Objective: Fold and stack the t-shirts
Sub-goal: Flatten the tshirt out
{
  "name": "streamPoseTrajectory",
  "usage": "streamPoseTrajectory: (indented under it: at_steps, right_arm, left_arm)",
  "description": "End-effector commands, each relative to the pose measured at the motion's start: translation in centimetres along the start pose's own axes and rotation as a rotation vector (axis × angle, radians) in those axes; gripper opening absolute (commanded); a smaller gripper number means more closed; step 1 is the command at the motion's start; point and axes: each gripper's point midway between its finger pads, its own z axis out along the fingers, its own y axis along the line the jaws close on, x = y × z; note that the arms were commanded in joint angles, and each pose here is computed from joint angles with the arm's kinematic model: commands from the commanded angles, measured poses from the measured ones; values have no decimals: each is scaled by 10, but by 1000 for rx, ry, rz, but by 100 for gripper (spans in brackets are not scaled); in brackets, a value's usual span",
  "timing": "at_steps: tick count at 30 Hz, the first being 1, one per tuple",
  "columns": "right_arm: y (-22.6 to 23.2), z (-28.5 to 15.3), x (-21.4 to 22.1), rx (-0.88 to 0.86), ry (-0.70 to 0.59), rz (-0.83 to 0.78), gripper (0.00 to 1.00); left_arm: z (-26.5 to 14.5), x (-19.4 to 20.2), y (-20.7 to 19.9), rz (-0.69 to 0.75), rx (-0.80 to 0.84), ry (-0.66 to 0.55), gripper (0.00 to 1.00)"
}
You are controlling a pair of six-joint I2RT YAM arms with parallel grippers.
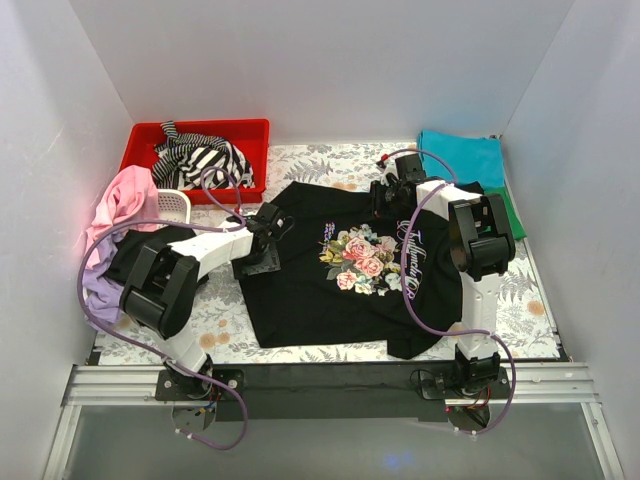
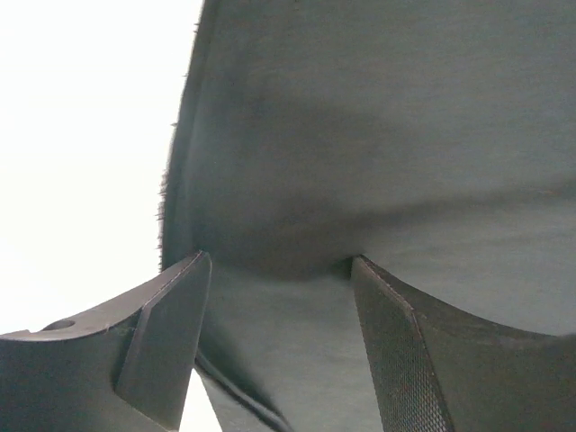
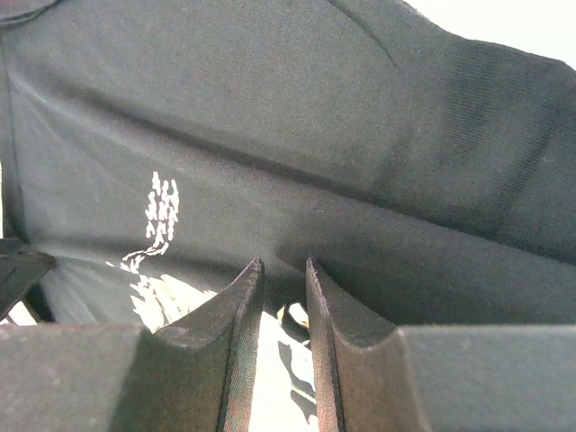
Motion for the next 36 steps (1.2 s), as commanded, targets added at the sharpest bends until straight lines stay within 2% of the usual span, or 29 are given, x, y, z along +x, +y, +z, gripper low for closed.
streamPoseTrajectory:
  at_steps: [1, 7, 11, 13, 17, 19, 21, 24, 29, 33, 36]
  right_arm:
    - [-39, 12, 29, 158, 89, 36, 33]
    - [-39, 9, 26, 168, 79, 30, 33]
    - [-31, 6, 19, 150, 64, 20, 33]
    - [-26, 3, 14, 135, 53, 11, 33]
    - [-20, -4, 7, 127, 36, -1, 33]
    - [-15, -8, 5, 124, 28, -8, 33]
    - [-14, -9, 5, 121, 25, -9, 34]
    - [-11, -12, 4, 120, 19, -10, 34]
    - [-10, -16, 7, 118, 20, -6, 34]
    - [-12, -14, 11, 119, 27, -5, 34]
    - [-12, -13, 14, 120, 33, -5, 34]
  left_arm:
    - [-13, -4, 43, 23, -176, -40, 63]
    - [-39, 3, 85, 18, -327, -49, 65]
    - [-50, 2, 83, -21, -283, -66, 65]
    - [-58, -7, 73, -55, -229, -89, 63]
    - [-95, -25, 19, -43, 147, -155, 63]
    - [-102, -20, 3, -35, 244, -120, 63]
    - [-96, -2, -8, 14, 289, -23, 63]
    - [-80, 19, -7, 55, 244, 60, 59]
    - [-66, 38, -3, 76, 192, 113, 59]
    - [-74, 44, -36, 62, 383, 133, 60]
    - [-81, 58, -52, 78, 489, 212, 59]
